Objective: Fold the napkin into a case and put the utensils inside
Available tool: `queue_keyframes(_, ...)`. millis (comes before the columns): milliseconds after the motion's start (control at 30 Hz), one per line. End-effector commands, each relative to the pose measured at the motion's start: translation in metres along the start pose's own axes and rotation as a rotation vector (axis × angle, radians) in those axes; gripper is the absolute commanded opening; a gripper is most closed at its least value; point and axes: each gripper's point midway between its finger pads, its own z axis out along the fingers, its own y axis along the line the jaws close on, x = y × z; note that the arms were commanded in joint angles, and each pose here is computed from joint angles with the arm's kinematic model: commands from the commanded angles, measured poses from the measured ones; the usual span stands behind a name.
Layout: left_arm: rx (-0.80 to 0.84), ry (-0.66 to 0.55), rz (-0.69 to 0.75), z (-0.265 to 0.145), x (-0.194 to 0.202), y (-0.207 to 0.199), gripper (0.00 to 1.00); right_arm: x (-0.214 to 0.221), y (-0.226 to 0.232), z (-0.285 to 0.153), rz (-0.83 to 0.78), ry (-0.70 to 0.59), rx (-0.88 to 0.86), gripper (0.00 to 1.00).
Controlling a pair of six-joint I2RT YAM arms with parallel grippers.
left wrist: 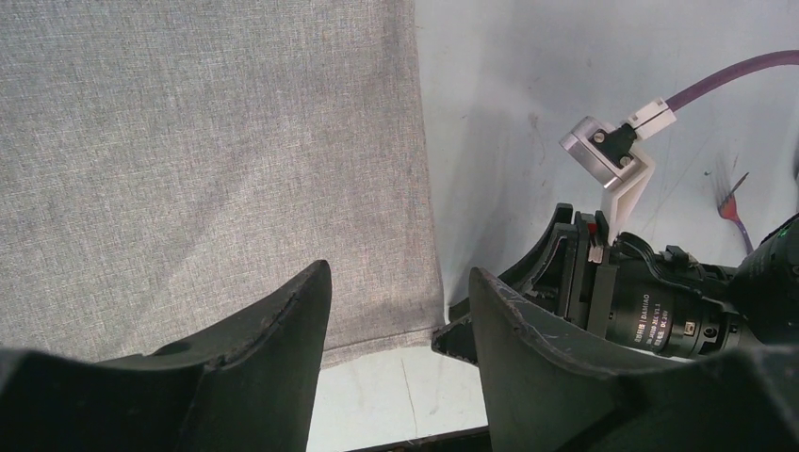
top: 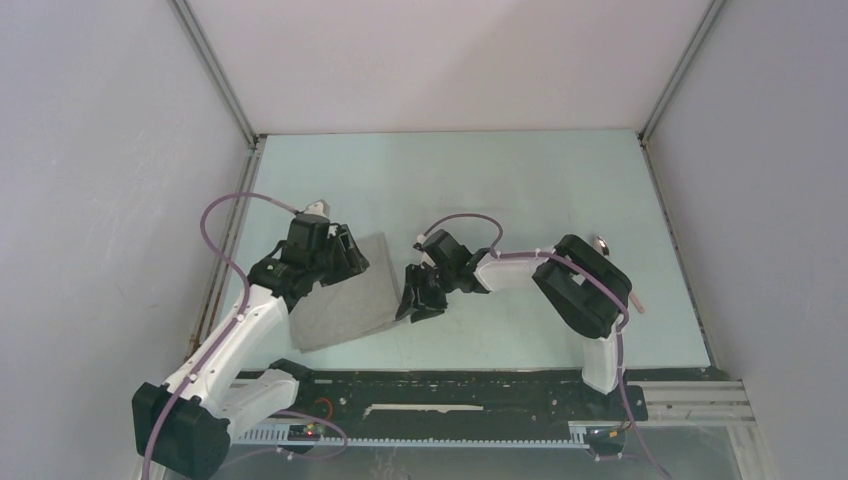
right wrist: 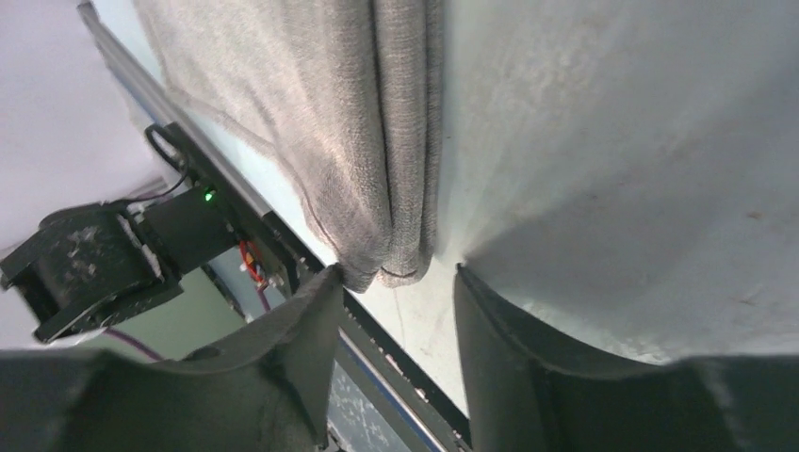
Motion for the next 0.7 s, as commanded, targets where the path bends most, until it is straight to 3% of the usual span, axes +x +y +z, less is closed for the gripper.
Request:
queue_keyframes(0, 0.024, -0.018, -0.014, -0.002, -0.001, -0.003, 0.62, 0.006, -0.047, 0.011, 0.013, -0.002, 0.165, 0.5)
queue_keyframes(233, 0.051, -0.008, -0.018, -0.004, 0.001, -0.007, 0.62, 0.004, -0.04, 0.02, -0.023, 0.025, 0.117, 0.49)
queue_keyframes(333, 0.052, -0.012, -0.019, -0.005, 0.001, -0.006, 0.62, 0.003, -0.042, 0.019, -0.025, 0.032, 0.116, 0.35)
queue_keyframes(467, 0.046, -0.022, -0.02, -0.006, 0.0, -0.004, 0.63, -0.004, -0.059, 0.003, -0.053, 0.031, 0.171, 0.03)
queue_keyframes(667, 0.061, 0.009, -0.029, 0.001, 0.003, -0.004, 0.64, -0.003, -0.112, -0.039, -0.035, 0.148, 0.244, 0.0)
